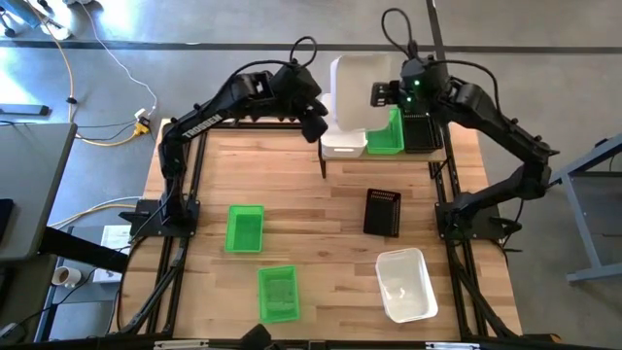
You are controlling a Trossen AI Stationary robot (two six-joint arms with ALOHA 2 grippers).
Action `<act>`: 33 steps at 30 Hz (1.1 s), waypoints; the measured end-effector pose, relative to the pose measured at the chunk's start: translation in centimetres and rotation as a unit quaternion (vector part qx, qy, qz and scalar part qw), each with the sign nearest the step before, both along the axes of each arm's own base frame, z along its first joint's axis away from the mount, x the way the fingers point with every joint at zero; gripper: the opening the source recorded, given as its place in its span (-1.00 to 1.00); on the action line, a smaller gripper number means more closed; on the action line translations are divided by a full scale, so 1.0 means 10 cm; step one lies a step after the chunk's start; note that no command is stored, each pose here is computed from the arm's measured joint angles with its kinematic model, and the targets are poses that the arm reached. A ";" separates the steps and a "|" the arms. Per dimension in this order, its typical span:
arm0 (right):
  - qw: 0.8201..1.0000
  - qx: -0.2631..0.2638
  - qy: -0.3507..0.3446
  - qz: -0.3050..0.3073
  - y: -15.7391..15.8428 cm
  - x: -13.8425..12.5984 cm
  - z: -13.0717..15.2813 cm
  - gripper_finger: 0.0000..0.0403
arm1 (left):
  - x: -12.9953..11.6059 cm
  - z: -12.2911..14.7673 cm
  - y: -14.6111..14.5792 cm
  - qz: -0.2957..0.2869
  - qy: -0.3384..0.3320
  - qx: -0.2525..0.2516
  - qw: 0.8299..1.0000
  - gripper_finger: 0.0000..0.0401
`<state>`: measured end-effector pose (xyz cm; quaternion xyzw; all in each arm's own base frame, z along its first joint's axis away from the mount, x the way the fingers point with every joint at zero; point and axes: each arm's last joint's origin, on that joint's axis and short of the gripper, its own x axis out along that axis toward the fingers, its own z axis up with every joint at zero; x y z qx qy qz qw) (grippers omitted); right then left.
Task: Stack baskets on shelf by color
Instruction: Stack the top white bin on top of the white bin
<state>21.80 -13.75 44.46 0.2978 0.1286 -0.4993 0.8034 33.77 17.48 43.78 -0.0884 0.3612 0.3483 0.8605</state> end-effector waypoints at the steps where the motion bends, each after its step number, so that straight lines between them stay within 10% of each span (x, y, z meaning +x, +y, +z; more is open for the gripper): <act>1: 1.000 -0.003 -0.006 0.000 0.01 -0.01 0.04 -1.00 | -0.03 0.00 0.00 0.005 0.008 0.001 1.000 -0.16; 12: 0.999 -0.011 -0.032 0.010 -0.09 0.18 0.31 -1.00 | -0.39 0.24 -0.12 0.001 0.049 0.040 0.998 -0.16; 33: 0.976 0.198 0.092 -0.020 -0.43 0.53 -0.06 -1.00 | -1.01 0.67 -0.33 0.013 0.017 0.080 0.997 -0.16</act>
